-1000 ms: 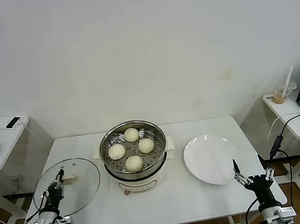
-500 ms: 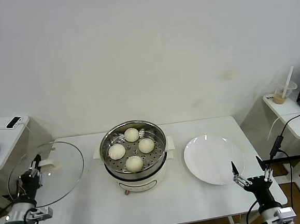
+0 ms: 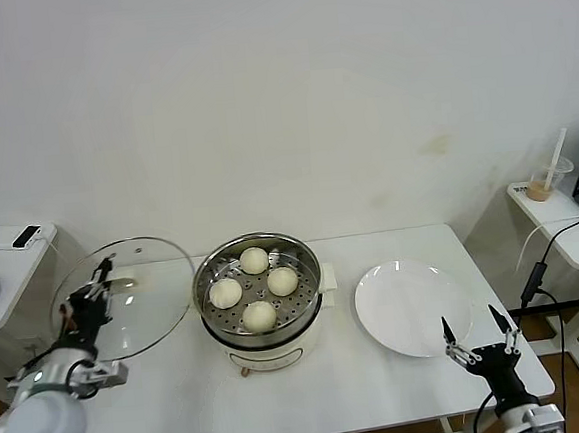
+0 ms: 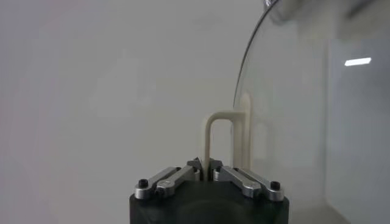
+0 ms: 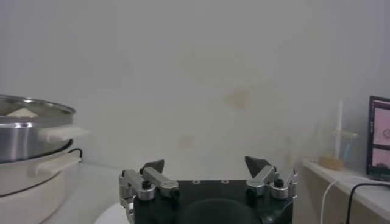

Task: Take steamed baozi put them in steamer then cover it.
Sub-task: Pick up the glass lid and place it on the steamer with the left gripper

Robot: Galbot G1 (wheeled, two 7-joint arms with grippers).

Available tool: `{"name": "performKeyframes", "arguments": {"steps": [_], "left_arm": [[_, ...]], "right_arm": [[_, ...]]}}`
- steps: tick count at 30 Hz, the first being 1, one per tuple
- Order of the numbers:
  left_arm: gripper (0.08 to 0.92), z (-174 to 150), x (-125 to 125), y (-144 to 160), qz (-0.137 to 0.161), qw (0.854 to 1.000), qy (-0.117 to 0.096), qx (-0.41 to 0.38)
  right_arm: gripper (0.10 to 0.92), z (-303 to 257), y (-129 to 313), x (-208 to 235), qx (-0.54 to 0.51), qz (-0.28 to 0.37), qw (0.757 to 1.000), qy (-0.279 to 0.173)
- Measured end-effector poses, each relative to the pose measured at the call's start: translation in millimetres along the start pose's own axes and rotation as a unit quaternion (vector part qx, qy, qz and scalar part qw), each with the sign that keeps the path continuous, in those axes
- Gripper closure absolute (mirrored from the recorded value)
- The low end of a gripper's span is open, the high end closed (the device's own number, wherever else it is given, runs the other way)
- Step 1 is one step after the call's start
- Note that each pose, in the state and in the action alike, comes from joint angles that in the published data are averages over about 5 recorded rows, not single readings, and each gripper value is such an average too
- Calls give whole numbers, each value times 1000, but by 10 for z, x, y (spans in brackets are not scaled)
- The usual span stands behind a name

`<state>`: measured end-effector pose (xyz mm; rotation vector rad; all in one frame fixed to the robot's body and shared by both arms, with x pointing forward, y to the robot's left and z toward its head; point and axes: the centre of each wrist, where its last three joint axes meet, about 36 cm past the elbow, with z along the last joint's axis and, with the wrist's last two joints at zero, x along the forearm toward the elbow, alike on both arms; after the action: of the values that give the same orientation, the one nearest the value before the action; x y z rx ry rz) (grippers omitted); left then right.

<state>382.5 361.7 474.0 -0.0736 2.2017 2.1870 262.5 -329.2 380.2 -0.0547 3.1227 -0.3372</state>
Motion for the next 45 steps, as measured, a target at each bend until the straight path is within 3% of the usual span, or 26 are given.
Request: {"name": "performKeyframes", "arguments": {"steps": [13,23,33,45], "left_arm": [[855,-1022,-517,91,27,997,-49,47],[855,-1703,-716,-22,51,995,-80,38],[855,-2031,-784,-212,59,995,-81,-1],[855,-2072,-782,-335,61,995,-69,-28]], "right_arm": [[200,-8,137,-47,36,-7,999,19],[200,28,248,-84,40,-15,999,26],[200,45,297,-82,43,-23,998,31],[200,49,326,-90,43,-29,998,33]]}}
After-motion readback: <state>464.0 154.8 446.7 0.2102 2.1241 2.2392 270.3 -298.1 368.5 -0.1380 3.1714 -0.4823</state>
